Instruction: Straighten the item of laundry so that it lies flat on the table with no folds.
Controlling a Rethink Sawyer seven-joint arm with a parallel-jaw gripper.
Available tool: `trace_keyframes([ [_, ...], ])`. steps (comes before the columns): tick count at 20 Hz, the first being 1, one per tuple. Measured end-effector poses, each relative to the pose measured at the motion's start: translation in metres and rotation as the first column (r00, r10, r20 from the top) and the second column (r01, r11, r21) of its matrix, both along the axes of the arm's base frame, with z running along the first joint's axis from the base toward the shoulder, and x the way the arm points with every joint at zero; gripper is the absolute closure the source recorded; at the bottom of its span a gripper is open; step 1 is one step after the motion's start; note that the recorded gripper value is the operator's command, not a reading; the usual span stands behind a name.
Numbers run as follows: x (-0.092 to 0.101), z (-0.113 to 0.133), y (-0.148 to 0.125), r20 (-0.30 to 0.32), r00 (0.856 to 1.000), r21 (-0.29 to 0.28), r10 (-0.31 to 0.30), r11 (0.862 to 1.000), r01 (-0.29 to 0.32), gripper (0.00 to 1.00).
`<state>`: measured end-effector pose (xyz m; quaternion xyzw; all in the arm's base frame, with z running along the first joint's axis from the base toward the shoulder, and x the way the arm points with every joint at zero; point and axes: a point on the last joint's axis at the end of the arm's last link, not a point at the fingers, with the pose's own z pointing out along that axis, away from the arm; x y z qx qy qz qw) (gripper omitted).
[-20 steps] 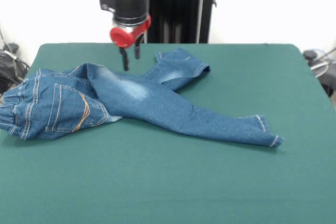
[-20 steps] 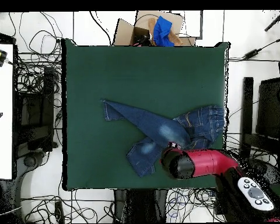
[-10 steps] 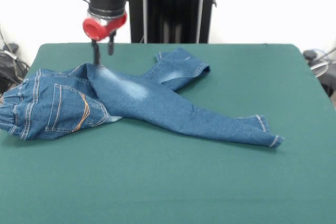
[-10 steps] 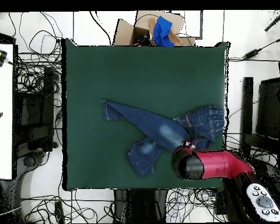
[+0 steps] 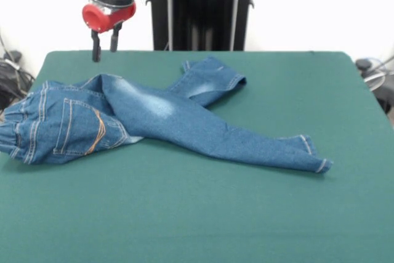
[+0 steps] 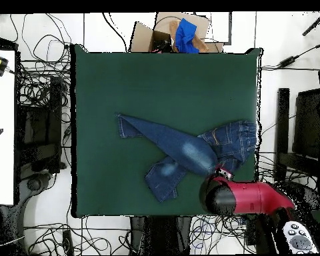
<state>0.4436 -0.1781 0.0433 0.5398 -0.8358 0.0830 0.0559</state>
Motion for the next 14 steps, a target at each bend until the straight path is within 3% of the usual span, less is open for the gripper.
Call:
trace_keyframes([
  [5,0.004,0.000,0.012,0.014,0.999,-0.005,0.030,1.000,-0.030,0.00],
  [14,0.001,-0.010,0.007,0.000,1.000,0.001,0.017,1.000,-0.017,0.00],
])
